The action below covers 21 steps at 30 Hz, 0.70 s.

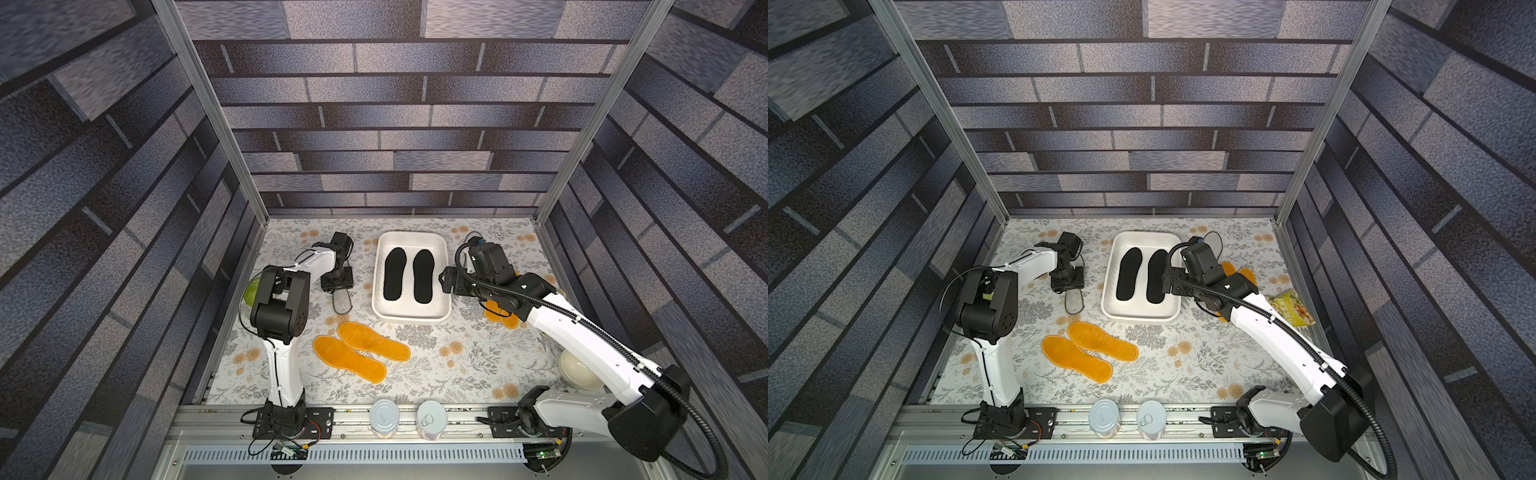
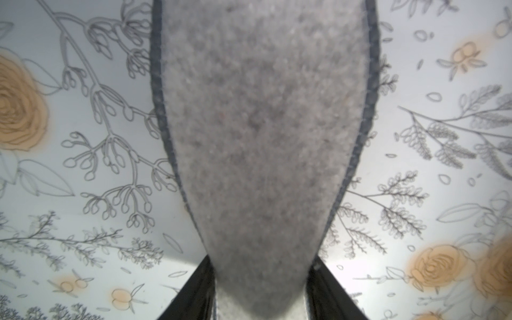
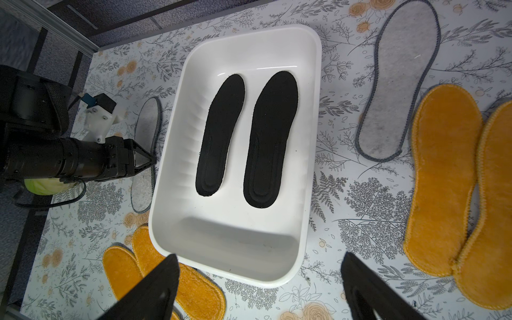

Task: Put the insoles into the storage box
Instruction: Pick up the insole from the center of the board.

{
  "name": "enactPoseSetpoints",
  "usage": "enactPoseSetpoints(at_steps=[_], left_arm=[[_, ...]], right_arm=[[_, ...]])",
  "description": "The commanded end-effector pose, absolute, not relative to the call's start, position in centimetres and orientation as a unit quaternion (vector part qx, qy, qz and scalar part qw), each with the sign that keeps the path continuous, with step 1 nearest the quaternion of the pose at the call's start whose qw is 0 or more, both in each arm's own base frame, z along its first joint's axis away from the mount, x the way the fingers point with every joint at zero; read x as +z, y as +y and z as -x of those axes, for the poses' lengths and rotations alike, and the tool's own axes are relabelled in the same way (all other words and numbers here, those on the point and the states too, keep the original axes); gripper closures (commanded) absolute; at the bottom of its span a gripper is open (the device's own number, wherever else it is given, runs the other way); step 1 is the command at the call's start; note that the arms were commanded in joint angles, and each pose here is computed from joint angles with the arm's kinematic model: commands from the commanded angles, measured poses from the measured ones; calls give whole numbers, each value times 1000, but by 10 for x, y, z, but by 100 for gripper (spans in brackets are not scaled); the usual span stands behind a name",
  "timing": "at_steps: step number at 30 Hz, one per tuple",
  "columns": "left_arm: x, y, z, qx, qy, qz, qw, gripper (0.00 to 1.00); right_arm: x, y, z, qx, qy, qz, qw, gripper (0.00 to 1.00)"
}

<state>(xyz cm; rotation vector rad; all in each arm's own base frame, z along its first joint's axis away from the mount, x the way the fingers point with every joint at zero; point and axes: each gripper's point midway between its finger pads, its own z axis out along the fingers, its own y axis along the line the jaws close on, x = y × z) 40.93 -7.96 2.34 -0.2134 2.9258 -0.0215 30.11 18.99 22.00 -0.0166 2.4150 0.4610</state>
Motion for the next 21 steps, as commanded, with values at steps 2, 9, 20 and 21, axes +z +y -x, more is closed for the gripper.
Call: enactPoseSetpoints(at_steps=[2, 9, 20, 21], left_arm=[[26, -73, -401, 12, 991, 81, 104, 47], [39, -73, -406, 7, 989, 78, 128, 47], [60, -77, -410, -8, 985, 77, 155, 47], [62, -77, -410, -9, 985, 77, 157, 47]], right_arm=[[218, 188, -302, 180, 925, -1, 333, 8], [218, 189, -302, 181, 926, -1, 333, 8], [216, 189, -301, 181, 926, -2, 330, 8], [216, 189, -301, 180, 926, -2, 330, 8]])
